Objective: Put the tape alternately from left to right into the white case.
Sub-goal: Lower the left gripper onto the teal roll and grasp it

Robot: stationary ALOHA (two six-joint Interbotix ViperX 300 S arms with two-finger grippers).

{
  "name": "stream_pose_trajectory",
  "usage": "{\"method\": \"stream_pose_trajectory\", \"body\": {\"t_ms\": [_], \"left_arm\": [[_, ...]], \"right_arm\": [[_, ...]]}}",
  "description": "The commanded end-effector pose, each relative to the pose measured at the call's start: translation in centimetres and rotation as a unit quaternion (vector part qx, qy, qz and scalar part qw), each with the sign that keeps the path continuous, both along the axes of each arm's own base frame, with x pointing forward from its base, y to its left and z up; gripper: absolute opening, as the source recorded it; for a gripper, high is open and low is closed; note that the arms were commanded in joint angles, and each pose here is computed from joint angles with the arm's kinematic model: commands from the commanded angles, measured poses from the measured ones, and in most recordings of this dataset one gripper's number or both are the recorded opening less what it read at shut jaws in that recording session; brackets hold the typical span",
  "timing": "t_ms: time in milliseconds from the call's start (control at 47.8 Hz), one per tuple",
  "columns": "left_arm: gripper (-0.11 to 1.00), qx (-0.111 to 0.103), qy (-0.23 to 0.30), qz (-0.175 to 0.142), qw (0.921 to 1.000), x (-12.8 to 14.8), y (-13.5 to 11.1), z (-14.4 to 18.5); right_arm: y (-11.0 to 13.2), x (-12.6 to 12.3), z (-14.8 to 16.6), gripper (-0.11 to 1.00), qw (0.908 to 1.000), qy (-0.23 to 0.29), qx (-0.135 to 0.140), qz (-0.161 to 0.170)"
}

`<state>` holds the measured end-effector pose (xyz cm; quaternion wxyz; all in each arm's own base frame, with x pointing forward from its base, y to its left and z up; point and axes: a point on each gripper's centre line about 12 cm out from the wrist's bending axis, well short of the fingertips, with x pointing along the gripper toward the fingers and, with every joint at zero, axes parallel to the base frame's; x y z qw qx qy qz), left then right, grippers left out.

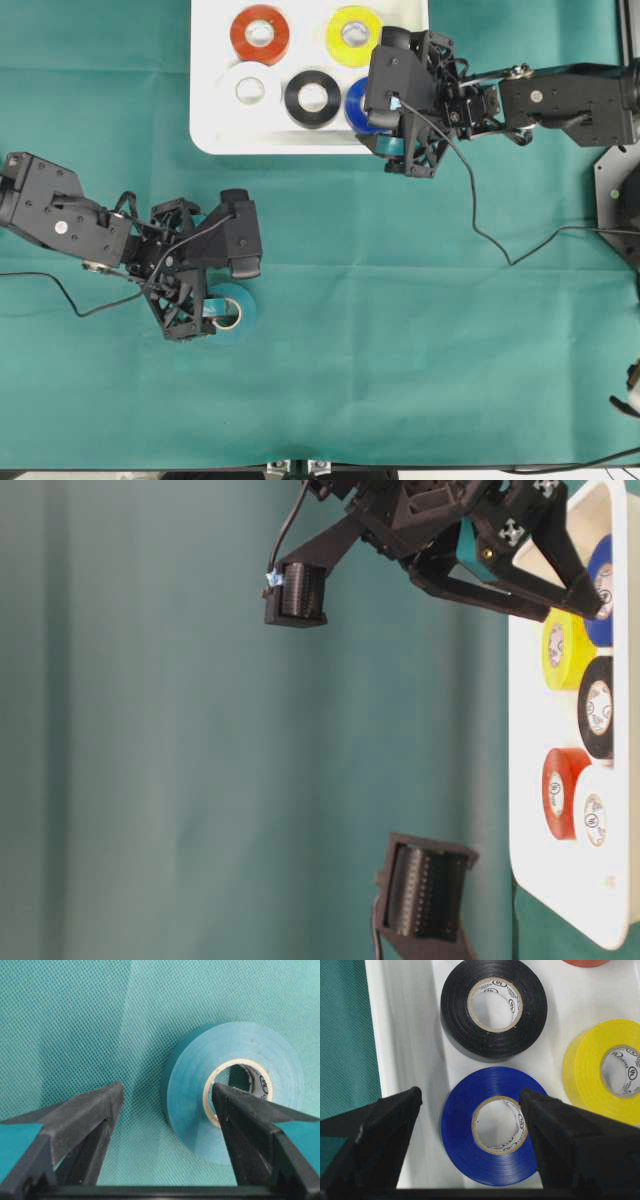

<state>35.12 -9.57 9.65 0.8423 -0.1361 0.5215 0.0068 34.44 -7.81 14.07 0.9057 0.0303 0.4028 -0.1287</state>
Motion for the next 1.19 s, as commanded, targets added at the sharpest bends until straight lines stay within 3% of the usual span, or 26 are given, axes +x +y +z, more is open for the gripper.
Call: {"method": "stream_pose_trajectory", "body": {"t_ms": [0,167,293,543,648,1171], "left_arm": [[0.9,-0.003,-0.01,-0.002,0.9999,0.5,-0.3,0.5],[0.88,-0.003,-0.01,-0.002,0.9999,0.6,-0.3,0.5],[0.78,-0.003,-0.011,-0.004,0.9999,0.8,-0.4,0.8],[0.14,-0.001,-0.006,-0.005,1.0,1.3,-0.6,1.5],[-0.01,0.0,-0.004,-0.008,1.0,1.4,-0.8,1.8],[-0.03,0.002,0.005,-0.01,0.9999,1.2,-0.8,2.0]], "right_arm": [[0.2,0.3,1.2,0.84,0.9998,-0.02,-0.001,0.002],[0.1,0.3,1.2,0.84,0.9998,-0.02,-0.001,0.001],[0.1,0.3,1.2,0.84,0.9998,-0.02,-0.001,0.001],[0.1,0.3,1.2,0.84,0.9998,-0.02,-0.002,0.002],[0.1,0.3,1.2,0.84,0.9998,-0.019,-0.001,0.002],[0.3,0.4,1.2,0.84,0.9998,-0.02,-0.001,0.004]]}}
